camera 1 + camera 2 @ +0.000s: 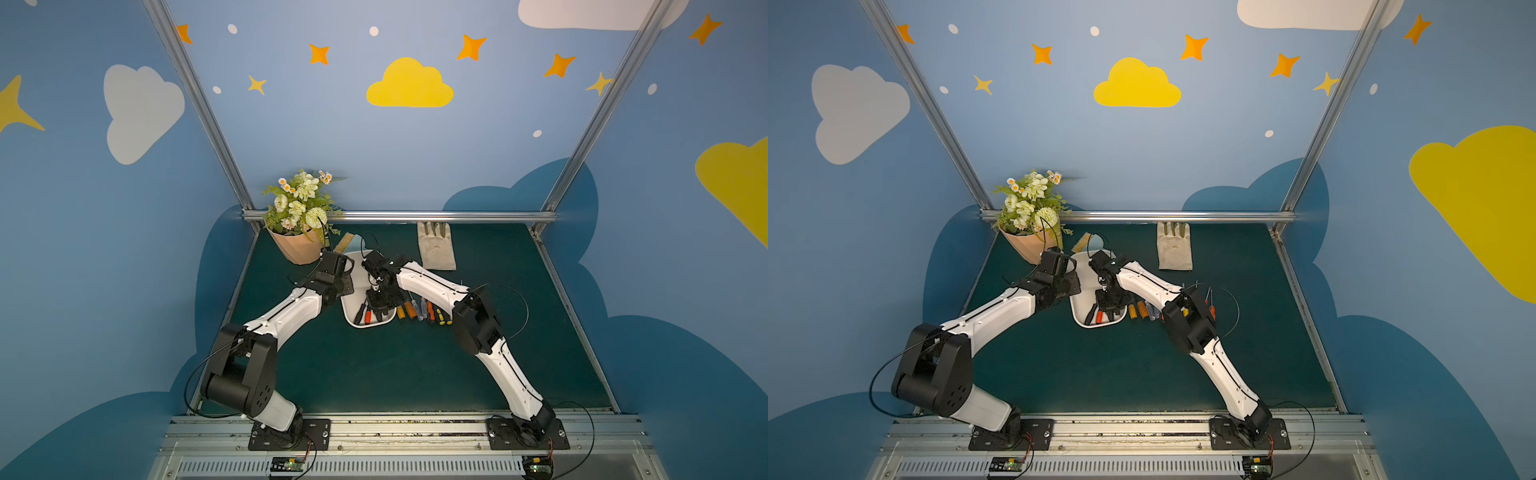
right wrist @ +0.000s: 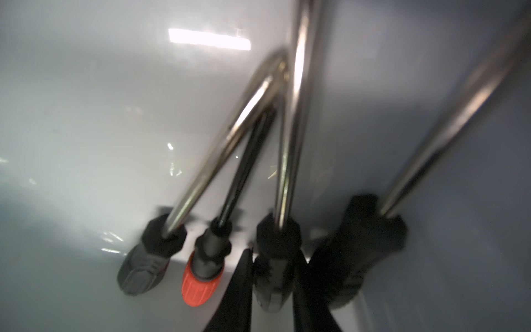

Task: Take out the screwdriver from the storage box
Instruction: Pick up the screwdriver from the storage box.

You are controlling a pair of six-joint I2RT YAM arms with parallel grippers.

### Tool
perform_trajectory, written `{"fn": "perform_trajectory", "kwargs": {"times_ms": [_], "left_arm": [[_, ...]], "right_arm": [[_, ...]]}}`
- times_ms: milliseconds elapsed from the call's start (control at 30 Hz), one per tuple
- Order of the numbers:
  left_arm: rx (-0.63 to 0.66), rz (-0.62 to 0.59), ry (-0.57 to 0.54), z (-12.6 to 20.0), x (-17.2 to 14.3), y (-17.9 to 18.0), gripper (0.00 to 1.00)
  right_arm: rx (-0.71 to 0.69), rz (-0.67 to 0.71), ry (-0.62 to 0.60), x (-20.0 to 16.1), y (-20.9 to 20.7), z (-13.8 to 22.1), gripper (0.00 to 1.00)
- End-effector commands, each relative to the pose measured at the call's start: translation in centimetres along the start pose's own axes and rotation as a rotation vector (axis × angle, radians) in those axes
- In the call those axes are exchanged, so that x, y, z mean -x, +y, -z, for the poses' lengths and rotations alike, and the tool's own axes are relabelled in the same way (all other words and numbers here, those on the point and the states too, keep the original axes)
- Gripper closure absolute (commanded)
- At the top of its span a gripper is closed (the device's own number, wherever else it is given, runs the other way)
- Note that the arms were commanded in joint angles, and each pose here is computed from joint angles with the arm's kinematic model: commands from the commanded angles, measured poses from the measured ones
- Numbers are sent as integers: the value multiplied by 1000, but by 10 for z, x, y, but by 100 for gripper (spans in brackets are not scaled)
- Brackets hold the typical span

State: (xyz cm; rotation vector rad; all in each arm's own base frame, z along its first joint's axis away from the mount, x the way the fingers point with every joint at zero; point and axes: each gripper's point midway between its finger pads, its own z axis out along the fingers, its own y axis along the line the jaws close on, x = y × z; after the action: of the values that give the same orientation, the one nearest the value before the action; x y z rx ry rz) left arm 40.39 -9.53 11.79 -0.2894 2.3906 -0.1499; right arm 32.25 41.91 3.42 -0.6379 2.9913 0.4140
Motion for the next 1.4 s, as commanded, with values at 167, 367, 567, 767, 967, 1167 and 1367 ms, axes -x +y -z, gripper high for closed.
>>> {"fn": "perform_trajectory", "kwargs": {"times_ms": [167, 367, 567, 767, 967, 1167, 1367], "left_arm": [[-15, 0, -55, 2, 14, -3, 98], [10, 6, -57, -1, 16, 4, 98], [25, 36, -57, -3, 21, 15, 98], [25, 51, -59, -3, 23, 19, 98], [36, 65, -66, -2, 27, 25, 98], [53, 103, -89, 3, 37, 40, 98], [70, 128, -109, 7, 45, 53, 98]], "right_arm": [[-3, 42, -43, 0, 0, 15, 100], [15, 78, -155, 8, 6, 50, 100], [37, 83, -166, 9, 8, 64, 100], [68, 96, -185, 12, 16, 75, 100], [77, 104, -236, 16, 21, 98, 100], [64, 76, -255, 17, 9, 113, 100], [59, 57, -208, 10, -3, 100, 100]]}}
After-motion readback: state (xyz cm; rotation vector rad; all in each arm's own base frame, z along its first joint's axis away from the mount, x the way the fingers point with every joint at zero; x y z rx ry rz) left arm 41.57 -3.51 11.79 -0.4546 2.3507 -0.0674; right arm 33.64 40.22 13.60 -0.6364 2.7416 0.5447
